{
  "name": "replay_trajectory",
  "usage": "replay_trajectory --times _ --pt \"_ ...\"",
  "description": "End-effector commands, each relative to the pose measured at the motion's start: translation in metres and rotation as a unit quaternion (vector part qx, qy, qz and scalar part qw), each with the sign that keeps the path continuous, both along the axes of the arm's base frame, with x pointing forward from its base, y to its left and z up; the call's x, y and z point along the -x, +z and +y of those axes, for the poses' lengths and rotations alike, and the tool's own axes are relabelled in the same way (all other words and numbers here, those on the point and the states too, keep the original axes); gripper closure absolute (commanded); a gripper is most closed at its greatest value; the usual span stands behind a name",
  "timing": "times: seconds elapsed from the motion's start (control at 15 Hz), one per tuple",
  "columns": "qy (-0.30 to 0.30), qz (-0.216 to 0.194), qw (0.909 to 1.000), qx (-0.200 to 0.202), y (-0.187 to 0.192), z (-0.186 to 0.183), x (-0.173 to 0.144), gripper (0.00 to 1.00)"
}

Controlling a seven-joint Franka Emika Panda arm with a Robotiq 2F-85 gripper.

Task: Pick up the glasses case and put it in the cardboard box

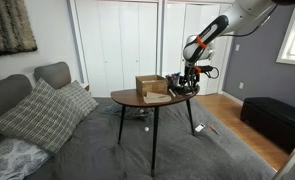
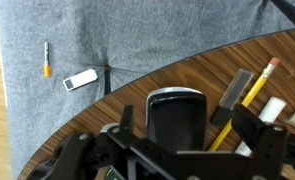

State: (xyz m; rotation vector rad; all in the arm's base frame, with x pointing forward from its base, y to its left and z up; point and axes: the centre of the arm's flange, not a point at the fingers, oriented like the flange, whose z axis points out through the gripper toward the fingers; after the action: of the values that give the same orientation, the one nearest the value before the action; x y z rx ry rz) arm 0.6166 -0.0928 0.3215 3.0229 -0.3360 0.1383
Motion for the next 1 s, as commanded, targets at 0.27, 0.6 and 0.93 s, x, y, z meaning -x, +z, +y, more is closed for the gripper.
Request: replay_trajectory --times 0.27,0.6,0.93 --pt "-0.010 -0.023 0.9995 0.021 -0.022 -0.003 -0.018 0.00" --pt "-0.015 -0.027 0.9993 0.020 -0.036 -0.006 -0.022 0.00" --pt "-0.016 -0.034 0.9990 0.023 -0.039 -0.011 -0.024 0.26"
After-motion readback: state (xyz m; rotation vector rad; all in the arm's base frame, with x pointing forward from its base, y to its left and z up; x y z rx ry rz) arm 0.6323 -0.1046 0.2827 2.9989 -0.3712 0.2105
